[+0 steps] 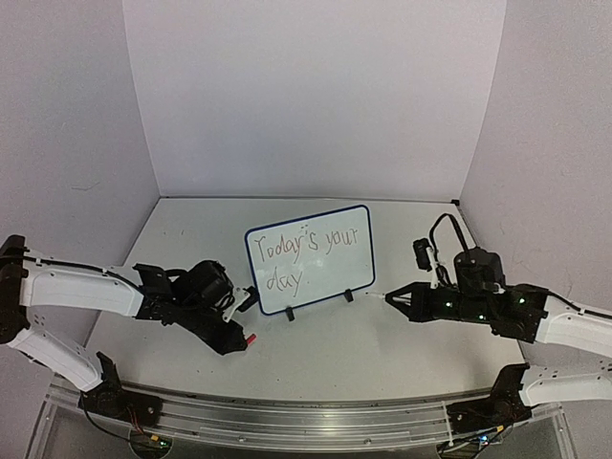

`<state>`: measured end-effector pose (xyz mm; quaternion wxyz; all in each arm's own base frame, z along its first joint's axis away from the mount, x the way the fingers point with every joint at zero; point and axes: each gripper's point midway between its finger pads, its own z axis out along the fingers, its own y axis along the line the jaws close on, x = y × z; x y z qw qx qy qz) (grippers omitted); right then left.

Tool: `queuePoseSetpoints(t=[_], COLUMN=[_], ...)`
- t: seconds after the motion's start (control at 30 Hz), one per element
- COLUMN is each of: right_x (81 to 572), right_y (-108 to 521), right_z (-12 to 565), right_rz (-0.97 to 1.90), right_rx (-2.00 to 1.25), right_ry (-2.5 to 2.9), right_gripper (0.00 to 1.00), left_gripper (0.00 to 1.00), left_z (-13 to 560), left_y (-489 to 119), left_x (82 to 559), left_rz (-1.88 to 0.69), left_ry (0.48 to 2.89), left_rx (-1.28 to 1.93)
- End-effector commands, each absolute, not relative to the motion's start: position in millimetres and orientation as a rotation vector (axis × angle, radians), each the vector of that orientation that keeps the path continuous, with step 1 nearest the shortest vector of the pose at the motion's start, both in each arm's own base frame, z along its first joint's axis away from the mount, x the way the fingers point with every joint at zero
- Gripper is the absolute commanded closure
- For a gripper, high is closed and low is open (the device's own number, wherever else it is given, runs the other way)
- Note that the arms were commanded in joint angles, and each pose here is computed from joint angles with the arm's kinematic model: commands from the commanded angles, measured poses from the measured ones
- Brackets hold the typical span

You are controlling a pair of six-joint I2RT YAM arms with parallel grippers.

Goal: Write a sentence on the whiteboard
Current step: Pick up the pen cap from the center of the board, then insert the whiteboard marker without the cap into the pen cap.

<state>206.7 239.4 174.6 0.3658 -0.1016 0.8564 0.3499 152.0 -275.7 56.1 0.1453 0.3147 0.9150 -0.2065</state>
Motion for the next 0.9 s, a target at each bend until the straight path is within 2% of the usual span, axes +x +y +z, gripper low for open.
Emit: queuePoseSetpoints(t=[0.0,0.13,0.4,0.87], right_x=[183,167,144,148], right_y=[274,292,309,329], right_z=[195,206,209,213], right_rz=[1.15,1.328,1.568,1.79], right_rx=[-0.512,-0.647,-0.81,-0.778], right_ry=[2.198,2.198,2.208,2.181], right_gripper=[1.0,1.0,1.0,1.0], left_gripper=[1.0,1.0,1.0,1.0], left_z=[84,100,145,157], left_y=[-292,-307,-341,-364], left_x=[135,124,117,107], left_rz=[-0.764,-0.892,-0.994,-1.102], left_ry=[2.519,2.442,2.245,2.068], left_rx=[1.055,1.12,1.336,1.552])
